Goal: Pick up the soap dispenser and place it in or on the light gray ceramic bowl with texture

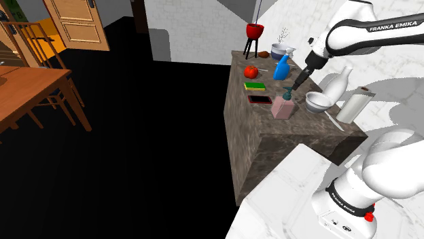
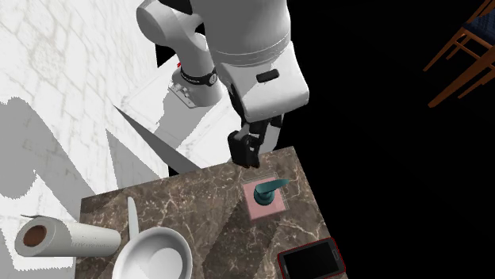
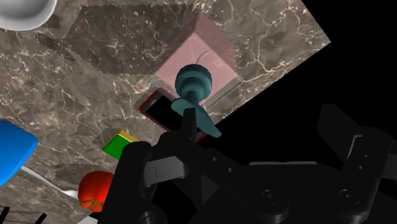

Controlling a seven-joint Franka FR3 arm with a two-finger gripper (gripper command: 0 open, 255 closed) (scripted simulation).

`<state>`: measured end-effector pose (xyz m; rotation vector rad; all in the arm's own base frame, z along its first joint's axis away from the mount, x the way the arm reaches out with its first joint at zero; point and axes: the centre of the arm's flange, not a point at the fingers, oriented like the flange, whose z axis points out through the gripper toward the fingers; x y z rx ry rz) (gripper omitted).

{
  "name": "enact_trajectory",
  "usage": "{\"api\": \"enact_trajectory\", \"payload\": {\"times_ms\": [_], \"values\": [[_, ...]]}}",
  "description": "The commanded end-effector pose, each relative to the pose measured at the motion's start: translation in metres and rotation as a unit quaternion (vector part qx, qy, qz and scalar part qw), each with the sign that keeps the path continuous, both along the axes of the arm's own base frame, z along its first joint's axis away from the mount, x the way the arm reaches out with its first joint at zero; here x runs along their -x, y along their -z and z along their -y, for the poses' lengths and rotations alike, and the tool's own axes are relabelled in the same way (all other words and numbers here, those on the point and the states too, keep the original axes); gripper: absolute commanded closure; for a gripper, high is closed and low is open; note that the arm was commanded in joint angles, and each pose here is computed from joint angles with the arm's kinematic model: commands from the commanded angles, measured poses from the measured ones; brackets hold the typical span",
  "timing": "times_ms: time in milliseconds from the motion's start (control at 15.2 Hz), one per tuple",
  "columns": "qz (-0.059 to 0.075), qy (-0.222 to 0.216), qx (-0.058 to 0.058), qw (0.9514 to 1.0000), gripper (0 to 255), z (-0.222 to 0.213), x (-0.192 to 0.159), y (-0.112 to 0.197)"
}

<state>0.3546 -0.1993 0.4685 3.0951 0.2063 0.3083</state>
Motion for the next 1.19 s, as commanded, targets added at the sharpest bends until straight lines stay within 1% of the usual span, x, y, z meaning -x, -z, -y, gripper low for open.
{"api": "enact_trajectory", "payload": {"times_ms": [0,198,264,726,1122], "values": [[0.004,-0.013,-0.002,0.9999,0,0.026,-0.01,0.015],[0.009,-0.03,-0.007,0.9995,0,0.058,-0.023,0.037],[0.009,-0.03,-0.007,0.9995,0,0.058,-0.024,0.037],[0.009,-0.03,-0.007,0.9995,0,0.058,-0.032,0.076],[0.009,-0.03,-0.007,0.9995,0,0.058,-0.032,0.076]]}}
